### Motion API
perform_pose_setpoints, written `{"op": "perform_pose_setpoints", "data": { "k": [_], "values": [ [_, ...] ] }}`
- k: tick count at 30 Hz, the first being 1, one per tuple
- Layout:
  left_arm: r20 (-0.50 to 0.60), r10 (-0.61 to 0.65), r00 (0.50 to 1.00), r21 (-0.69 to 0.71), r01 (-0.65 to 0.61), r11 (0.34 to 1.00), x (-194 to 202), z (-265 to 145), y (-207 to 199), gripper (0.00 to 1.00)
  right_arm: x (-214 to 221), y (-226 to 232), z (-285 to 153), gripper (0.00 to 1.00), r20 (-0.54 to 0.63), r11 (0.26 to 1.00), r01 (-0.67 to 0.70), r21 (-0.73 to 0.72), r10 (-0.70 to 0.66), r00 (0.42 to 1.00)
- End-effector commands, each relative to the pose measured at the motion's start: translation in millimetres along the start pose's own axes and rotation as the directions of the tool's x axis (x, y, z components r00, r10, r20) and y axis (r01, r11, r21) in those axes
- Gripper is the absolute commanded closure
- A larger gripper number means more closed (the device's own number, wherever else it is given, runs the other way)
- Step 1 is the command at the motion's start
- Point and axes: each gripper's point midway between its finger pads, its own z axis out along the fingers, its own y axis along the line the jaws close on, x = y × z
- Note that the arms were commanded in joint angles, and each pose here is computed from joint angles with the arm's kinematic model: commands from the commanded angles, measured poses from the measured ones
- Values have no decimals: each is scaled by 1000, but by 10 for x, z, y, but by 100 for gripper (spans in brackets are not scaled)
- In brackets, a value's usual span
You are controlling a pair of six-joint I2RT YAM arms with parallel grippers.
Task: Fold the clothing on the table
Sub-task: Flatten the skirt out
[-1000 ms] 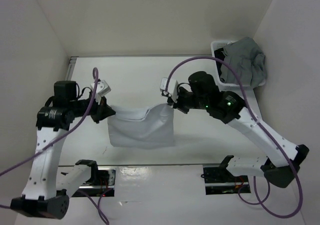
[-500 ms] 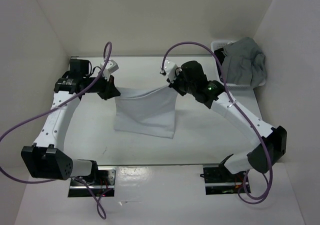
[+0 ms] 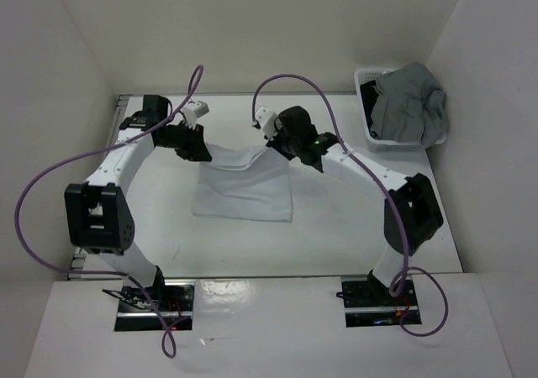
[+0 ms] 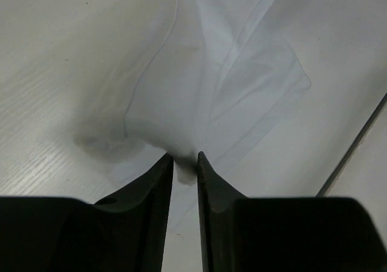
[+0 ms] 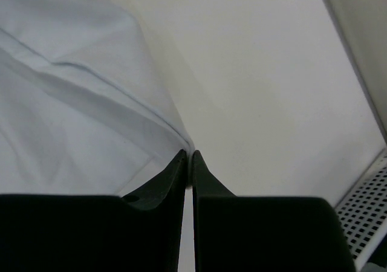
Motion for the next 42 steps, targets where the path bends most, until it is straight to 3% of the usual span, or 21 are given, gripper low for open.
{"op": "perform_pose_setpoints", "data": {
  "k": [1,3,11,18,21,27,29,32,33,39,40,42],
  "values": [
    [46,-56,997,18,55,998,-217,95,260,69,-60,-176,211,90,34,998,-38,53,37,999],
    [33,-108,994,24,107,994,-189,221,443,62,-16,-281,289,90,33,996,-52,74,49,998],
    [16,-219,976,10,219,976,-157,497,1077,60,334,-636,600,93,-19,987,-128,97,130,991],
    [-29,-216,976,76,217,973,-89,617,937,60,504,-818,930,93,-54,976,-185,117,192,980],
    [-66,-195,979,74,200,977,14,660,825,59,594,-907,1102,87,-72,957,-254,138,265,962],
    [-96,-169,981,101,179,979,114,544,601,59,753,-1284,1304,83,-74,881,-433,188,453,888],
    [-101,-162,982,104,172,980,155,494,538,59,783,-1472,1305,79,-67,844,-492,215,515,854],
    [-112,-148,983,98,159,982,220,456,504,59,942,-1598,1392,54,-103,810,-529,255,566,818],
    [-113,-140,984,99,151,984,239,437,480,59,968,-1690,1388,51,-100,802,-528,279,571,815],
    [-127,-145,981,82,156,984,299,352,406,59,841,-1737,1096,44,-83,799,-526,293,569,818],
    [-123,-142,982,81,153,985,278,311,373,59,576,-1778,859,38,-35,805,-536,253,561,827],
    [-130,-125,984,52,132,990,261,266,352,54,485,-1677,614,30,-46,800,-560,215,581,812]
  ]
}}
